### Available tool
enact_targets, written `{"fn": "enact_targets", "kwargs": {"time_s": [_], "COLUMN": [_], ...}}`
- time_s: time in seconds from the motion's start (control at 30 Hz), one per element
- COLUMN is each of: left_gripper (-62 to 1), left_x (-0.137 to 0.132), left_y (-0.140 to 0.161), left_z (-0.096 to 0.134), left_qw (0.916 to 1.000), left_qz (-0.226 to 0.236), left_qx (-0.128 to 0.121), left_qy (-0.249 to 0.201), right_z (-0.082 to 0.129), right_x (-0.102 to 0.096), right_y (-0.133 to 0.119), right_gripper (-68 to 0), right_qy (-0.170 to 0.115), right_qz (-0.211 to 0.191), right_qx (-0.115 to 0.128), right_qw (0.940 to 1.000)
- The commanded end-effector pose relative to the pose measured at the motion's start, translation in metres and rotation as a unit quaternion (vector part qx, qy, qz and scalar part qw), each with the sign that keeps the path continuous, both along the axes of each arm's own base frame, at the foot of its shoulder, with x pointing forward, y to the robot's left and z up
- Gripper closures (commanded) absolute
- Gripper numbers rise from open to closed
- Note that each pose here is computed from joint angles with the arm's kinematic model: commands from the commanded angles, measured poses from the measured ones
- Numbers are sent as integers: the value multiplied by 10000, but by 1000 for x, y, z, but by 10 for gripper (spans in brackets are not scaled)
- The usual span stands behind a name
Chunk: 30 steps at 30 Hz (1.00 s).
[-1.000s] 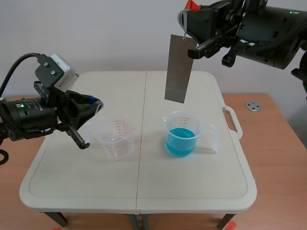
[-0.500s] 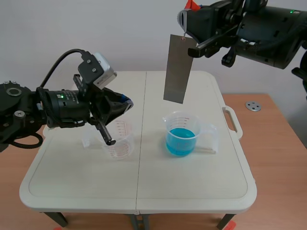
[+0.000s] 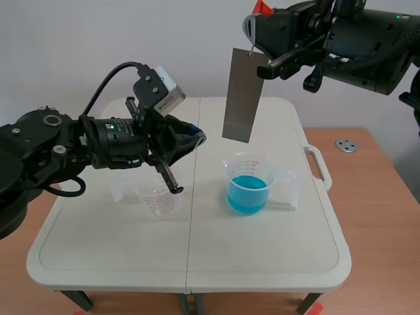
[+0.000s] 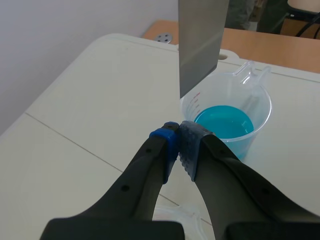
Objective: Hold the metal plate by the orange handle, dip it into the blue solution, take it out and point at it, then put the plate back in the beaker on the left.
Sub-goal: 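Raise the plate and point at it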
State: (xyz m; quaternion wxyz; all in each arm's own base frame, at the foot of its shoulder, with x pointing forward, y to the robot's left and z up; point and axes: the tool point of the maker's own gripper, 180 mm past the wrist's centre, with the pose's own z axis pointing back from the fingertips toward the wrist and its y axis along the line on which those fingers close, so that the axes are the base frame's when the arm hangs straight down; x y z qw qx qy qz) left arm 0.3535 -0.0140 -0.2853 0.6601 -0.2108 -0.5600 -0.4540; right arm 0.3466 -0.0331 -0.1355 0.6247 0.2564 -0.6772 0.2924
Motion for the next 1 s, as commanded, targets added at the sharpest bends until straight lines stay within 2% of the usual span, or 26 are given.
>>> {"fn": "enact_targets", "kwargs": {"time_s": [0.0,0.17,0.83,0.9,0.97], "left_gripper": [-16,-16,-16,-16,-16], "left_x": [5,4,1,-1,-1], "left_y": [-4,-8,-7,-1,10], "left_z": [14,9,4,1,2], "left_qw": [9998,9998,9999,10000,9997], "left_qz": [-5,-44,-35,21,179], "left_qx": [-166,-46,-30,-30,-134], "left_qy": [-146,-178,-107,-91,-81], "right_z": [18,18,19,19,19], "right_x": [-1,-1,-2,-2,-2], "right_y": [2,2,2,2,2], "right_gripper": [-13,-13,-13,-13,-13], "right_qy": [-249,-251,-253,-253,-253], "right_qz": [94,96,102,102,106], "right_qx": [114,121,135,137,148], "right_qw": [9996,9996,9995,9995,9995]}}
